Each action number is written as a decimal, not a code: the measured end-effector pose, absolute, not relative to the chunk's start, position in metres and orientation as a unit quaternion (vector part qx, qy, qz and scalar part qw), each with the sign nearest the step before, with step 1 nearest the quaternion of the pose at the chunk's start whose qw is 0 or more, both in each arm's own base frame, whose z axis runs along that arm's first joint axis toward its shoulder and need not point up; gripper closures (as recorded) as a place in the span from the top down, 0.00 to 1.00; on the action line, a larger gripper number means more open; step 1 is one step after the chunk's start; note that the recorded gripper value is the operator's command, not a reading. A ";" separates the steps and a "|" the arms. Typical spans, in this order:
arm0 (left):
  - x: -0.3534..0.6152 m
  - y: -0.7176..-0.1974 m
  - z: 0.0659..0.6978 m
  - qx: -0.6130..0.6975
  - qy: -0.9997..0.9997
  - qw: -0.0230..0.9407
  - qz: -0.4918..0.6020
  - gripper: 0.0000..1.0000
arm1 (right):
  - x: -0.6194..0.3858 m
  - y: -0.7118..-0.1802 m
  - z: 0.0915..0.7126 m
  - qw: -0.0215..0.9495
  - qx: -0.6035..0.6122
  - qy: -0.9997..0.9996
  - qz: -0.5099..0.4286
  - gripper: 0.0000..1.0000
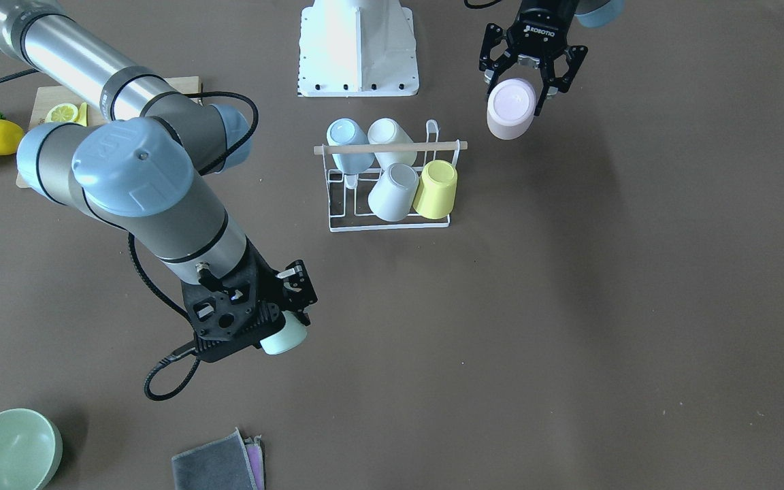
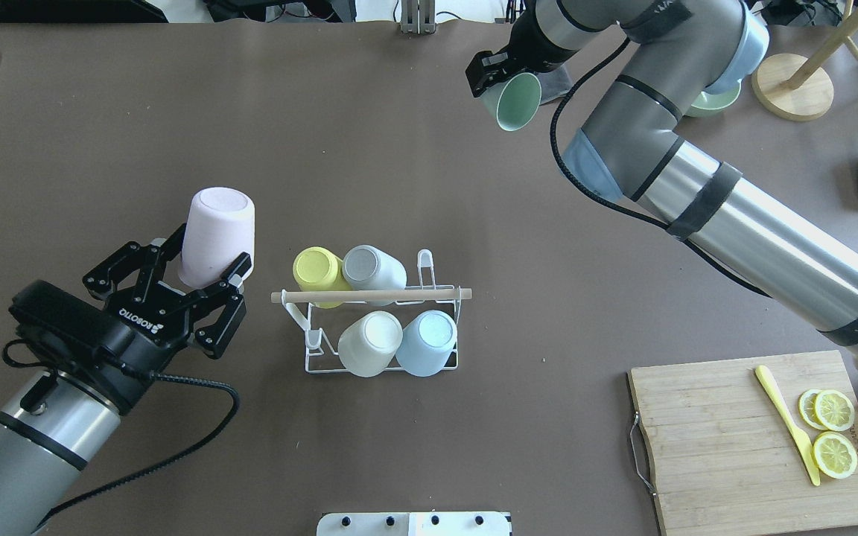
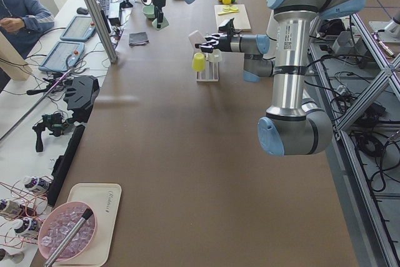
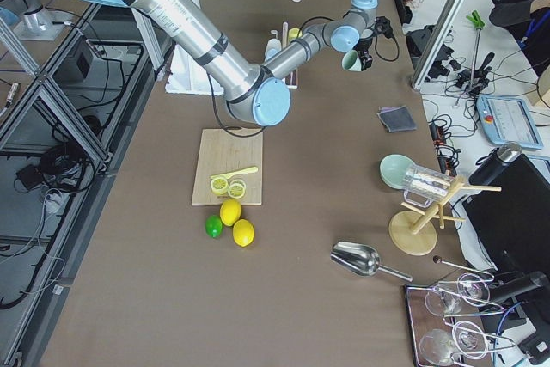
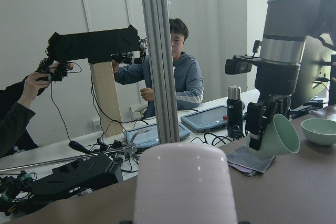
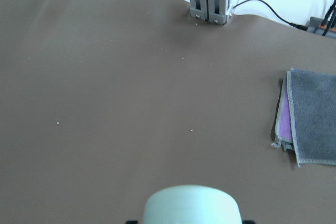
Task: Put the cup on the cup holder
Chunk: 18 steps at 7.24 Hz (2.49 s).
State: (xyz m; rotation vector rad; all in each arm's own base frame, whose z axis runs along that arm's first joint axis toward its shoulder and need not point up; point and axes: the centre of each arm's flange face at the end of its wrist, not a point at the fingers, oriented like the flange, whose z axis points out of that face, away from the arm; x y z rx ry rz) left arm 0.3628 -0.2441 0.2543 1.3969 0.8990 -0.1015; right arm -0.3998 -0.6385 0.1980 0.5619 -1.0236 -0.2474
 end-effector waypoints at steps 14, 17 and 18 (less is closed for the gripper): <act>0.469 -0.167 0.255 0.613 0.374 0.686 -0.119 0.62 | -0.508 -0.411 0.230 0.482 0.575 -0.661 0.036 0.00; 0.473 -0.167 0.258 0.618 0.361 0.689 -0.118 0.62 | -0.510 -0.409 0.242 0.479 0.590 -0.650 0.027 0.00; 0.473 -0.168 0.257 0.619 0.359 0.689 -0.120 0.62 | -0.511 -0.409 0.244 0.479 0.590 -0.649 0.024 0.00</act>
